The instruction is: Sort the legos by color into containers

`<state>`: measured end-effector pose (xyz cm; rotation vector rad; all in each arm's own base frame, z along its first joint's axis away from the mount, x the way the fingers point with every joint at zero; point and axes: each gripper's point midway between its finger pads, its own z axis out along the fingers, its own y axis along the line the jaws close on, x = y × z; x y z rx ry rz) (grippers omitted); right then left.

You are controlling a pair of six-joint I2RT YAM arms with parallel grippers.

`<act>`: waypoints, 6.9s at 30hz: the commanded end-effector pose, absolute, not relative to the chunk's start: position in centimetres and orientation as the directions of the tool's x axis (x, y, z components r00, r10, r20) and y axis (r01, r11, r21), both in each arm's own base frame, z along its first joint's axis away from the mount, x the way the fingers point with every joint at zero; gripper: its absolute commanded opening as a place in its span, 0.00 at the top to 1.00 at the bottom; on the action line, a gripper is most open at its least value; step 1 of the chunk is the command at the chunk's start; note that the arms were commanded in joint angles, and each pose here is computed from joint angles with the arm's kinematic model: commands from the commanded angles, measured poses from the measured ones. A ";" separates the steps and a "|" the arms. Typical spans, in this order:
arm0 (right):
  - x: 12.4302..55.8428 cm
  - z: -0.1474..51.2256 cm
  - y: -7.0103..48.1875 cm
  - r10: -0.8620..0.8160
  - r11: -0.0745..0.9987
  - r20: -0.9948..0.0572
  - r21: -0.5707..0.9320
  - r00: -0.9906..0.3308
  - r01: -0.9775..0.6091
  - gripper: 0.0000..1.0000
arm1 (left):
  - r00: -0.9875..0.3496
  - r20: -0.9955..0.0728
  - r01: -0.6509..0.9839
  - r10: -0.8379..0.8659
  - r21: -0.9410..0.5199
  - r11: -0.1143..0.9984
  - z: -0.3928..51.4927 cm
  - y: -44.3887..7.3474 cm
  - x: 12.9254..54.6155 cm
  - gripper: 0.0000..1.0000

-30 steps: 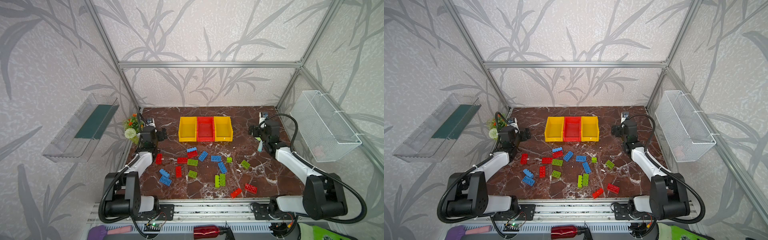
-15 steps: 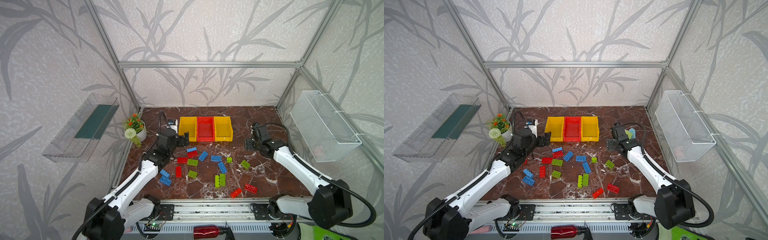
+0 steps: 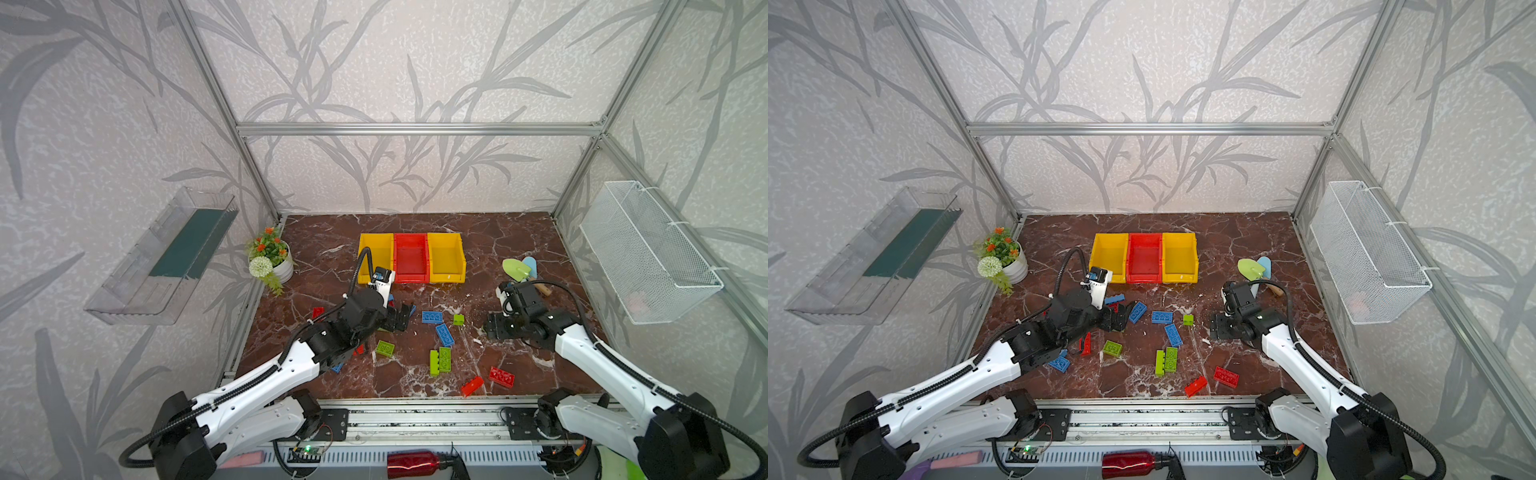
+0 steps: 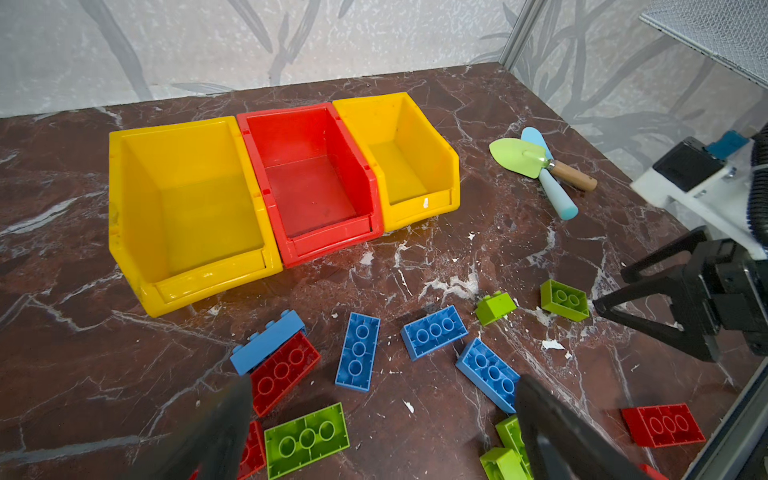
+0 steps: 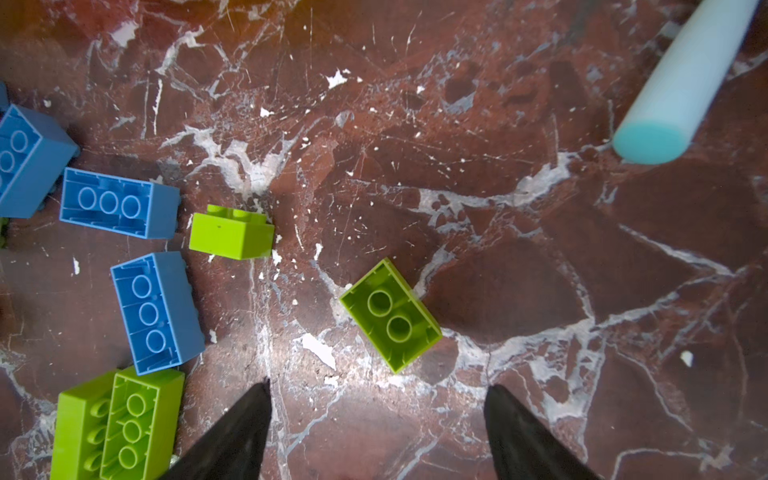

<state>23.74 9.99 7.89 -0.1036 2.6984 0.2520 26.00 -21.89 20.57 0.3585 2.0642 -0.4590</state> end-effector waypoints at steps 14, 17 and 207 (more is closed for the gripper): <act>25.1 4.8 12.6 -0.115 0.965 -0.272 0.199 -0.955 -0.173 0.16 | -0.470 -0.881 0.369 0.049 -0.145 0.918 21.3 -20.6 26.1 0.02; 24.7 4.9 12.8 -0.109 0.962 -0.265 0.213 -0.958 -0.168 0.17 | -0.469 -0.882 0.369 0.048 -0.146 0.918 21.3 -20.6 26.2 0.02; 48.6 15.6 23.4 -0.090 0.972 -0.590 0.124 -0.803 -0.199 0.38 | -0.595 -0.802 0.109 -0.054 -0.147 0.983 18.6 -16.8 26.4 0.01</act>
